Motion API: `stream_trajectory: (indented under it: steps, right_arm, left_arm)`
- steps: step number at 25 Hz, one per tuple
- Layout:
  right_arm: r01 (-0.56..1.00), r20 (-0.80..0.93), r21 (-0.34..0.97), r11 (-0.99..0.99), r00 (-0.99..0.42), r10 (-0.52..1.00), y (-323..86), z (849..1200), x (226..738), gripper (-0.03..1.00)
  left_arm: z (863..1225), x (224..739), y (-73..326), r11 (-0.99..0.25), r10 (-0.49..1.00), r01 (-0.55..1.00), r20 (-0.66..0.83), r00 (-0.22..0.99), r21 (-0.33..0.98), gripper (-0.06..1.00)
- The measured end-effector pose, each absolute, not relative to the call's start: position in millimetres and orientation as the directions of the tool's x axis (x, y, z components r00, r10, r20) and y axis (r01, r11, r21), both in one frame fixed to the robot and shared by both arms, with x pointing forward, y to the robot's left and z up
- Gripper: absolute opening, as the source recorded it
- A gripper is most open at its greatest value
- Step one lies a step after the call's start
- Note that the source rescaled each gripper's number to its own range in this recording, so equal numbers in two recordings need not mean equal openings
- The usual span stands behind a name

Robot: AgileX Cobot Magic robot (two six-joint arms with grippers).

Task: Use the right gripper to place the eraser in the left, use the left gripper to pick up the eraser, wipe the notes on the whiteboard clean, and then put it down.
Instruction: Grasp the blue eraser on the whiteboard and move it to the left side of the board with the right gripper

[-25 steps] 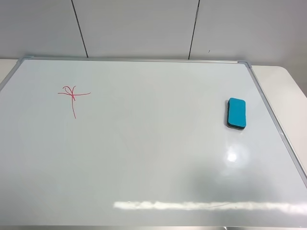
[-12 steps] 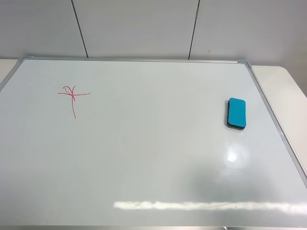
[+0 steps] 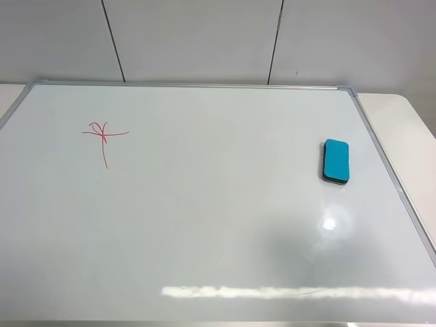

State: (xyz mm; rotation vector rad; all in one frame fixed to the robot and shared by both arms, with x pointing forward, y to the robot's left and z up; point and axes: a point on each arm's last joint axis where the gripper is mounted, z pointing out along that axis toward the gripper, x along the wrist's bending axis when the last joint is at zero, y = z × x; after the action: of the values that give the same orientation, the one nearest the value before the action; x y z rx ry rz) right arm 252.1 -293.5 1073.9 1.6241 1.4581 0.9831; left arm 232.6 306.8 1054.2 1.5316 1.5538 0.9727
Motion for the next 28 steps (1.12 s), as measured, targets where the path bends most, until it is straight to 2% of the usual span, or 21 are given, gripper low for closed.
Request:
stream_trajectory:
  steps: [1,6,10,12,13,15,17,18,21,28]
  right_arm:
    - [0.452,0.06,0.888,-0.085,0.07,0.996,-296.7,1091.2,273.8,1.0]
    - [0.529,0.061,0.844,-0.092,0.076,0.995,-301.1,1106.7,311.9,1.0]
    - [0.609,0.074,0.786,-0.109,0.083,0.994,-305.4,1111.7,355.2,0.92]
    - [0.655,0.076,0.746,-0.115,0.088,0.993,-307.7,1108.3,377.6,0.83]
    - [0.671,0.077,0.733,-0.117,0.088,0.993,-308.6,1107.2,386.4,0.75]
    - [0.717,0.084,0.686,-0.125,0.093,0.992,-310.3,1100.4,405.8,0.53]
    - [0.753,0.097,0.643,-0.137,0.097,0.991,-310.8,1091.6,420.5,0.24]
    - [0.77,0.109,0.62,-0.147,0.101,0.989,-310.8,1086.1,427.7,0.15]
    - [0.808,0.153,0.558,-0.188,0.123,0.981,-310.2,1068.9,447.5,0.04]
    - [0.852,0.207,0.461,-0.249,0.17,0.964,-311.0,1035.6,483.9,0.0]
  left_arm:
    - [1054.2,232.6,306.8,0.002,1.0,0.443,0.007,-0.019,0.897,1.0]
    - [1054.2,232.6,306.8,0.002,1.0,0.443,0.007,-0.019,0.897,1.0]
    - [1054.2,232.6,306.8,0.002,1.0,0.442,0.008,-0.019,0.897,1.0]
    - [1054.2,232.6,306.8,0.002,1.0,0.442,0.008,-0.019,0.897,1.0]
    - [1054.2,232.6,306.8,0.002,1.0,0.442,0.008,-0.019,0.897,1.0]
    - [1054.2,232.6,306.8,0.002,1.0,0.442,0.008,-0.019,0.897,1.0]
    - [1054.2,232.6,306.8,0.002,1.0,0.442,0.008,-0.019,0.897,1.0]
    - [1054.2,232.6,306.8,0.002,1.0,0.442,0.008,-0.019,0.897,1.0]
    - [1054.2,232.6,306.8,0.002,1.0,0.442,0.008,-0.019,0.897,1.0]
    - [1054.2,232.6,306.8,0.002,1.0,0.442,0.008,-0.019,0.897,1.0]
